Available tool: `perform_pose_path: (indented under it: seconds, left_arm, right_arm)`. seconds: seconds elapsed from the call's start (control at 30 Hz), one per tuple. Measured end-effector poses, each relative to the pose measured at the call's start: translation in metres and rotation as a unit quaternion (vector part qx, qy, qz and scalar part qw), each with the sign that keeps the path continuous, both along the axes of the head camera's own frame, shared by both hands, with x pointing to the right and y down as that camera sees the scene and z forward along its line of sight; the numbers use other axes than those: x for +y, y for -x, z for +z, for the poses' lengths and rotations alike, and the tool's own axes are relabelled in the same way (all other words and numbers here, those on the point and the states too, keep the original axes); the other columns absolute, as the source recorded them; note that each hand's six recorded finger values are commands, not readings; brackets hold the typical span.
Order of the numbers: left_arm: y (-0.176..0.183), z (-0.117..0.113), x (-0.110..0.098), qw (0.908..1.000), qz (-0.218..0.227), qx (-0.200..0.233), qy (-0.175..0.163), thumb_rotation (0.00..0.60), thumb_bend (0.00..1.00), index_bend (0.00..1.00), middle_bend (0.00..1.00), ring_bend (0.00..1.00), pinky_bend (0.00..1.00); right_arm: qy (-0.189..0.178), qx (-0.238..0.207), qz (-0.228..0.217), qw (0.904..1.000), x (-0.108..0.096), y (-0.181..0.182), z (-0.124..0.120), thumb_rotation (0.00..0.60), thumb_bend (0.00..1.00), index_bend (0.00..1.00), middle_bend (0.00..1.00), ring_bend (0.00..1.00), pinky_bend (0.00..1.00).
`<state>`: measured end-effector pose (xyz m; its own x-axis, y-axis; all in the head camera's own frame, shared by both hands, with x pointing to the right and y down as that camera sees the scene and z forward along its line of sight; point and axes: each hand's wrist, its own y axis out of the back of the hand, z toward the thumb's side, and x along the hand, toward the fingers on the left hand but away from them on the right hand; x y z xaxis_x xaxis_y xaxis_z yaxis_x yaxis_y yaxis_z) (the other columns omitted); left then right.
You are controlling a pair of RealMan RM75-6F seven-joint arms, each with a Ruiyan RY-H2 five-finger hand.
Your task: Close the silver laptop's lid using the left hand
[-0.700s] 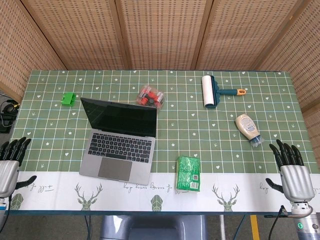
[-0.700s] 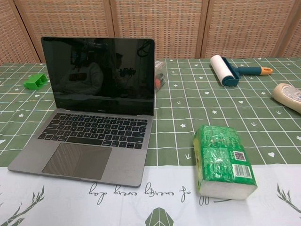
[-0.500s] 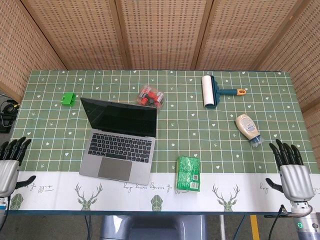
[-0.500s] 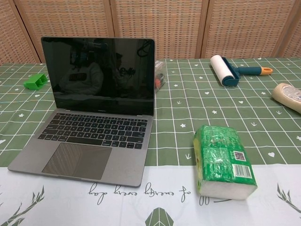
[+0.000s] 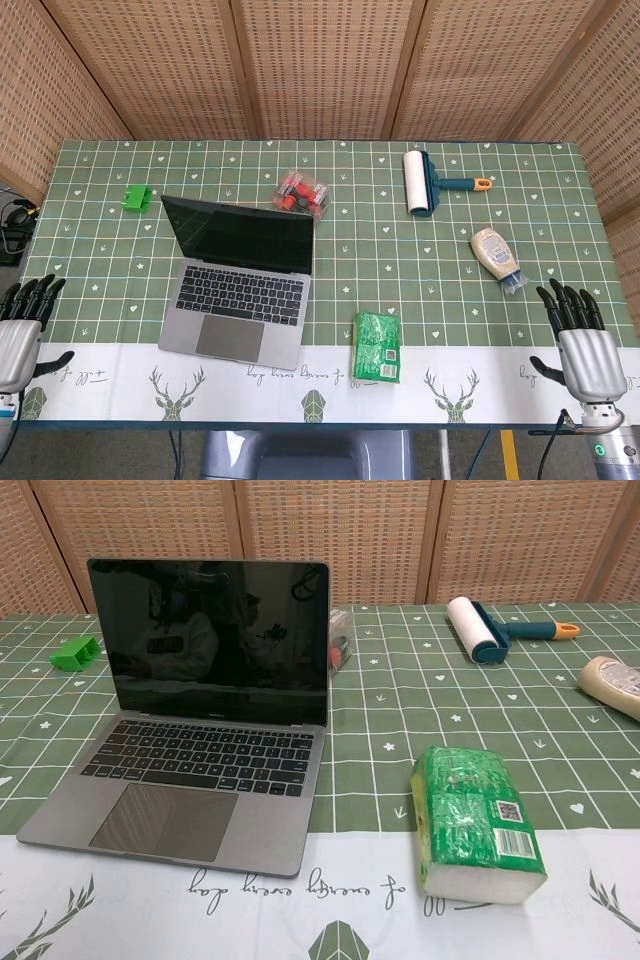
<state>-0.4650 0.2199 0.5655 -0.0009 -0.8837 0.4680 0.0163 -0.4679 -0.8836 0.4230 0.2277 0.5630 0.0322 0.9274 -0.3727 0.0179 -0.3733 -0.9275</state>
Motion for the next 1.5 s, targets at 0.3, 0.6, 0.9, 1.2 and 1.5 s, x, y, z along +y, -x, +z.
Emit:
perform_pose_path:
  seconds: [0.3,0.6,0.9,1.2,1.5]
  left_arm:
    - [-0.004,0.002,-0.002,1.0,0.002,0.009,-0.003,0.6,0.01,0.0,0.0,0.0,0.0]
    - [-0.021,0.004,-0.021,0.9993,0.028,0.024,-0.01,0.6,0.57,0.02,0.0,0.0,0.0]
    - [-0.069,-0.001,-0.079,0.9944,0.089,0.051,-0.027,0.6,0.91,0.05,0.0,0.0,0.02]
    - [-0.13,-0.008,-0.15,0.9871,0.137,0.083,-0.002,0.6,1.0,0.14,0.0,0.0,0.13]
    - [-0.191,-0.013,-0.219,0.9822,0.165,0.089,0.001,0.6,1.0,0.22,0.01,0.08,0.2]
  right_arm:
    - [0.004,-0.002,-0.002,1.0,0.001,0.001,0.003,0.6,0.1,0.05,0.0,0.0,0.0]
    - [0.01,-0.005,0.002,0.9999,-0.002,-0.002,0.008,0.6,0.1,0.07,0.0,0.0,0.01]
    - [0.016,-0.011,0.016,0.9997,-0.006,-0.01,0.012,0.6,0.1,0.08,0.0,0.0,0.01]
    - [0.021,-0.02,0.037,0.9989,-0.012,-0.022,0.015,0.6,0.1,0.1,0.0,0.0,0.01]
    - [0.019,-0.032,0.054,0.9979,-0.017,-0.033,0.015,0.6,0.1,0.11,0.0,0.0,0.01]
